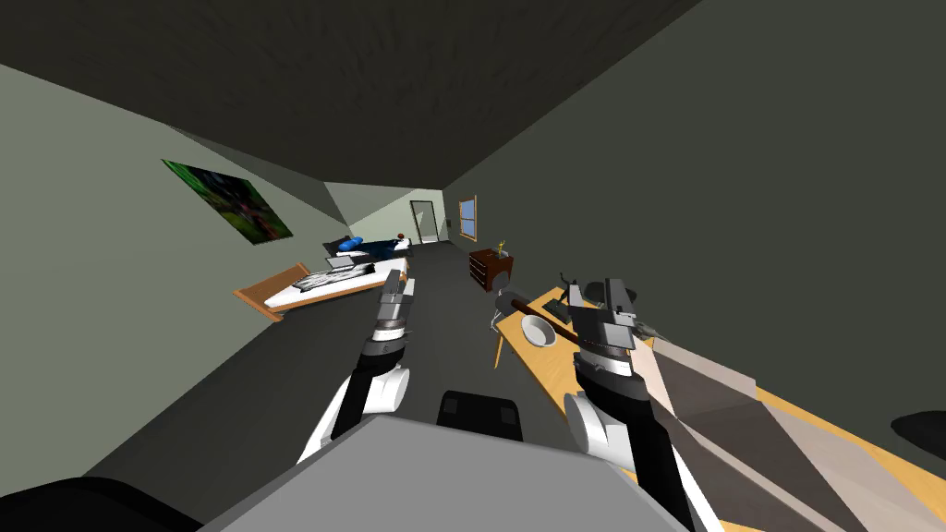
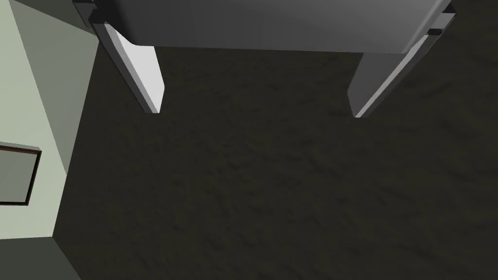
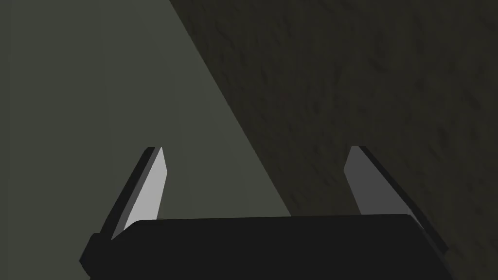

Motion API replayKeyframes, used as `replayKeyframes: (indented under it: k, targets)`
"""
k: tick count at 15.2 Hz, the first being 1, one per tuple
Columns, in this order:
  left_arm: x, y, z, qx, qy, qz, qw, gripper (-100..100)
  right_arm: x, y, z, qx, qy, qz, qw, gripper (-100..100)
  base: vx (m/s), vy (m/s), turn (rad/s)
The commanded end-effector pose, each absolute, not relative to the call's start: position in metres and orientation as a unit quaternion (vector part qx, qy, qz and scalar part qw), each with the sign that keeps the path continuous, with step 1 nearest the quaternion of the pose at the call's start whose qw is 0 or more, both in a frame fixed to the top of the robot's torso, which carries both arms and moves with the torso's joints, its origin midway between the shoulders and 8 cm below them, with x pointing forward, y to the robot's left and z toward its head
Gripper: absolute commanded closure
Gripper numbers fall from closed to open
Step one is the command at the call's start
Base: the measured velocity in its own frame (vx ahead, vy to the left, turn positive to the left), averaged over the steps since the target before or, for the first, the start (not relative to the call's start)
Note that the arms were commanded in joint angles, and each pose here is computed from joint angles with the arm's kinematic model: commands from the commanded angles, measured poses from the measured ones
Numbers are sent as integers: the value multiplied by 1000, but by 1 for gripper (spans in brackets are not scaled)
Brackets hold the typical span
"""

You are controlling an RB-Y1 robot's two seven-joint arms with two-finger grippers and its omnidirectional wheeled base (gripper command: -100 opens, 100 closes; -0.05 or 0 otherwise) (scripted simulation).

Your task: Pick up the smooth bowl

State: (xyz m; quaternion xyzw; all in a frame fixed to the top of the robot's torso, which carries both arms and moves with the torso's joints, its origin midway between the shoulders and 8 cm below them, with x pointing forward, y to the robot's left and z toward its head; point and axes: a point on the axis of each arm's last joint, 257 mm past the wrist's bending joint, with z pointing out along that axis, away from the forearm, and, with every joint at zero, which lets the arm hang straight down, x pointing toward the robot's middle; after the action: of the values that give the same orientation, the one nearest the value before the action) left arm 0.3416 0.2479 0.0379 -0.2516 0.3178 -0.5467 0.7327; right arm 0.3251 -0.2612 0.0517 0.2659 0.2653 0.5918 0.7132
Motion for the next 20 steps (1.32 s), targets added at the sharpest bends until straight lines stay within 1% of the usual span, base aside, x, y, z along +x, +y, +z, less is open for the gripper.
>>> replayKeyframes:
  k: [1, 10, 12, 13, 16, 17, 18, 19, 20]
  targets:
    - [342, 248, 38, -252, 318, -547, 733, 0, 328, -256, 46, 256, 286, 589, 711, -100, 4, 6, 11]
    - [342, 248, 38, -252, 318, -547, 733, 0, 347, -234, 0, 217, 392, 556, 700, -100, 26, 25, 29]
    - [342, 248, 38, -252, 318, -547, 733, 0, 356, -229, -30, 203, 442, 531, 694, -100, 42, 40, 55]
    - [342, 248, 38, -252, 318, -547, 733, 0, 356, -228, -31, 199, 446, 530, 693, -100, 51, 47, 45]
    - [342, 248, 38, -252, 318, -547, 733, 0, 363, -224, -67, 178, 503, 498, 683, -100, 49, 45, 45]
    - [342, 248, 38, -252, 318, -547, 733, 0, 363, -224, -68, 179, 503, 498, 683, -100, 45, 40, 43]
    - [342, 248, 38, -252, 318, -547, 733, 0, 366, -224, -88, 167, 533, 480, 677, -100, 50, 43, 56]
    - [342, 248, 38, -252, 318, -547, 733, 0, 366, -224, -88, 168, 533, 480, 677, -100, 45, 39, 47]
    - [342, 248, 38, -252, 318, -547, 733, 0, 367, -225, -110, 155, 563, 459, 669, -100, 51, 45, 62]
